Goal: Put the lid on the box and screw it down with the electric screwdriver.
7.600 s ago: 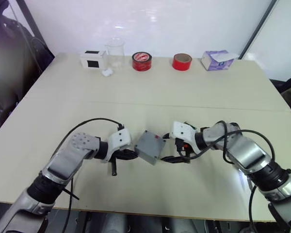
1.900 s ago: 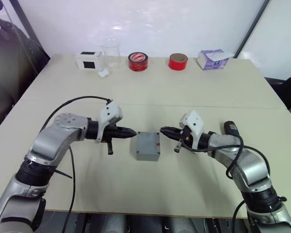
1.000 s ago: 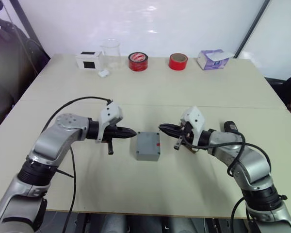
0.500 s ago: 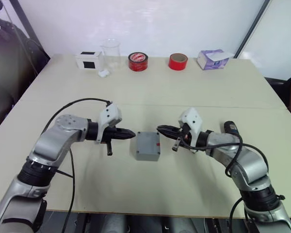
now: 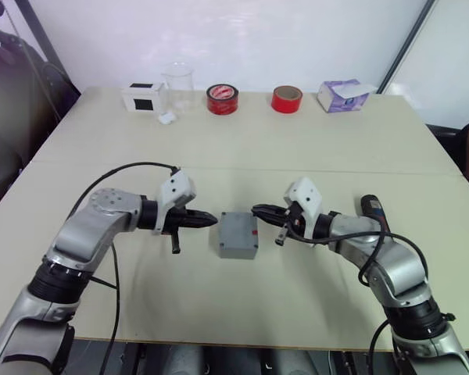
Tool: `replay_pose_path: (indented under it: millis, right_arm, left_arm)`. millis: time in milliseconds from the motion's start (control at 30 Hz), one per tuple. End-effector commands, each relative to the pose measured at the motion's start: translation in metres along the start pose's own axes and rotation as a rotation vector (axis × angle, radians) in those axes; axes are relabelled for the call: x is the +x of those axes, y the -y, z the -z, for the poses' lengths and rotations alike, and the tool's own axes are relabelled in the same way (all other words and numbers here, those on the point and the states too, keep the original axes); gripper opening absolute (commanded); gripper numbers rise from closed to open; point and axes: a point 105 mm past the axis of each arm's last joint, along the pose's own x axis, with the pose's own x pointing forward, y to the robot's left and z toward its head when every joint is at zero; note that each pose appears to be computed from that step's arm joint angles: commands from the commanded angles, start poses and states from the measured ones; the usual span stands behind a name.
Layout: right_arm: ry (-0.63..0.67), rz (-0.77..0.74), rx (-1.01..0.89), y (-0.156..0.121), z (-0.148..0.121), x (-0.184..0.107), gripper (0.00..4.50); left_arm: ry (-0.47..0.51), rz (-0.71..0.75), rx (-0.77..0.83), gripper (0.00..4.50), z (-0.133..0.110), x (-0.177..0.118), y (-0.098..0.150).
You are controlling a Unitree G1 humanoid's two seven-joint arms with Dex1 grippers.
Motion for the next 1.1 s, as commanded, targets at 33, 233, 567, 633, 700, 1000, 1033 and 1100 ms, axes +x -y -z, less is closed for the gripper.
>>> replay_pose_path:
  millis: [33,233,567,633,700,1000,1033,1100]
  right_arm:
    - [0.029,0.016,-0.019,0.0051,-0.0084,-0.0036,0.1]
    - [0.027,0.015,-0.015,0.0054,-0.0086,-0.0052,0.1]
    - [0.03,0.012,-0.008,0.0055,-0.0113,-0.0086,0.1]
    - [0.03,0.011,-0.008,0.0055,-0.0114,-0.0088,0.1]
    - [0.031,0.01,-0.006,0.0055,-0.0116,-0.009,0.1]
    - [0.024,-0.005,-0.002,0.0024,-0.0102,-0.0074,0.1]
    - [0.025,-0.007,-0.001,0.0019,-0.0104,-0.0071,0.1]
    - [0.03,-0.013,0.003,0.0005,-0.0113,-0.0068,0.1]
  left_arm:
    - [0.012,-0.01,0.051,0.0,-0.01,-0.0027,0.0001]
    - [0.015,-0.008,0.054,0.0,-0.0119,-0.0017,0.0002]
    - [0.017,-0.005,0.056,0.0,-0.0136,-0.0007,0.0001]
    - [0.017,-0.005,0.057,0.0,-0.0139,-0.0005,0.0001]
    - [0.017,-0.006,0.057,0.0,-0.0139,-0.0005,0.0001]
    - [0.016,-0.007,0.057,0.0,-0.0143,-0.0006,0.0]
    - [0.016,-0.007,0.057,0.0,-0.0143,-0.0006,0.0]
    - [0.015,-0.008,0.058,0.0,-0.0142,-0.0007,-0.0002]
